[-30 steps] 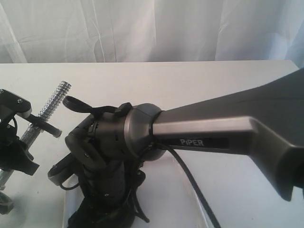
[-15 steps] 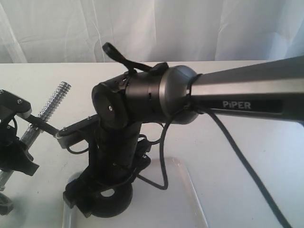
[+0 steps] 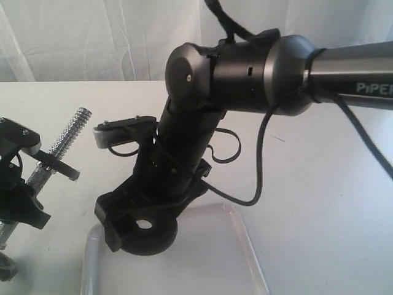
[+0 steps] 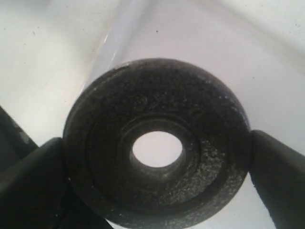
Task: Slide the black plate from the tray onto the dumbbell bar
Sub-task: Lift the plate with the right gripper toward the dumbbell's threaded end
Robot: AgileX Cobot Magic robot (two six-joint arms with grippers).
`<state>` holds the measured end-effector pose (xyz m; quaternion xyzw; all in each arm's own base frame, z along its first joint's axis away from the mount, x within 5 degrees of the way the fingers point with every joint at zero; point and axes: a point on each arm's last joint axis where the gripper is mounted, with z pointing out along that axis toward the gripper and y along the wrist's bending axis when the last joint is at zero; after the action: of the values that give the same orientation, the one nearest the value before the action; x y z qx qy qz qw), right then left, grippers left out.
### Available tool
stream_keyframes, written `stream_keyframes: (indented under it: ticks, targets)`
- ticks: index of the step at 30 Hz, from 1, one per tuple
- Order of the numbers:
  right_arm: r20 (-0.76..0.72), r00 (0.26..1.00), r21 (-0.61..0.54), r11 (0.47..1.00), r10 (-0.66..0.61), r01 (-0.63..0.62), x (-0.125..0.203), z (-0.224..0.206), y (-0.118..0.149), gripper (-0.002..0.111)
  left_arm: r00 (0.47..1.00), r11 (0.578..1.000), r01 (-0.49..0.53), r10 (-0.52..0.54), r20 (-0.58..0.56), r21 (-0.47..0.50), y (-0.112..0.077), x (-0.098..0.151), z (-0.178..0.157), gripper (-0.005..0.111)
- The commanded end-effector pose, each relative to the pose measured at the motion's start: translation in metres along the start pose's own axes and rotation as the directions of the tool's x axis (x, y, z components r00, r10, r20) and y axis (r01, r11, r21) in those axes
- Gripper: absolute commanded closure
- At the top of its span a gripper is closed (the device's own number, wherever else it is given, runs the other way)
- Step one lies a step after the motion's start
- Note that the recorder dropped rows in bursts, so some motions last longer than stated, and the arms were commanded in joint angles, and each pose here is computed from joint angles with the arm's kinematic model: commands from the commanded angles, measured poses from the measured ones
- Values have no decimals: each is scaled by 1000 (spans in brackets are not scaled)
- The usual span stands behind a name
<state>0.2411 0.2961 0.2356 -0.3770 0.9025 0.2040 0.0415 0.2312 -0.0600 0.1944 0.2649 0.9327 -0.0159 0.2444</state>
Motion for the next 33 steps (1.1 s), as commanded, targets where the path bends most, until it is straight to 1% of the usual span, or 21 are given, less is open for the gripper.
stream_keyframes:
  ticks: [1, 4, 8, 14, 18, 19, 20, 21, 25, 33]
  targets:
    - [82, 997, -89, 996, 14, -7, -1, -30, -2, 108, 988, 1000, -17, 20, 152, -19, -7, -20, -16, 107]
    - [119, 993, -140, 990, 28, -11, -1, -43, -7, 108, 985, 998, -69, 70, 156, -8, -14, -22, -16, 107]
    - [168, 985, -210, 978, 44, -8, -1, -60, -9, 108, 985, 996, -86, 85, 148, -1, -17, -21, -16, 107]
    - [215, 974, -233, 972, 70, -19, 4, -85, -20, 108, 986, 996, -93, 92, 140, 2, -17, -21, -15, 107]
    - [234, 969, -324, 946, 84, -4, 6, -98, -26, 108, 985, 995, -103, 101, 141, 6, -19, -21, -15, 107]
    - [255, 962, -365, 931, 103, -3, 5, -102, -29, 108, 982, 992, -127, 124, 144, 13, -24, -22, -16, 107]
    - [261, 959, -377, 926, 112, -5, 5, -104, -31, 108, 980, 990, -141, 137, 146, 16, -26, -22, -16, 107]
    - [272, 955, -379, 925, 118, -6, 5, -107, -36, 108, 975, 985, -174, 168, 147, 23, -30, -23, -16, 107]
    - [259, 957, -394, 919, 131, -19, 10, -113, -48, 108, 964, 974, -224, 216, 153, 36, -39, -24, -16, 107]
    - [345, 917, -401, 915, 201, -50, 13, -132, -84, 108, 961, 972, -234, 225, 158, 37, -41, -25, -16, 107]
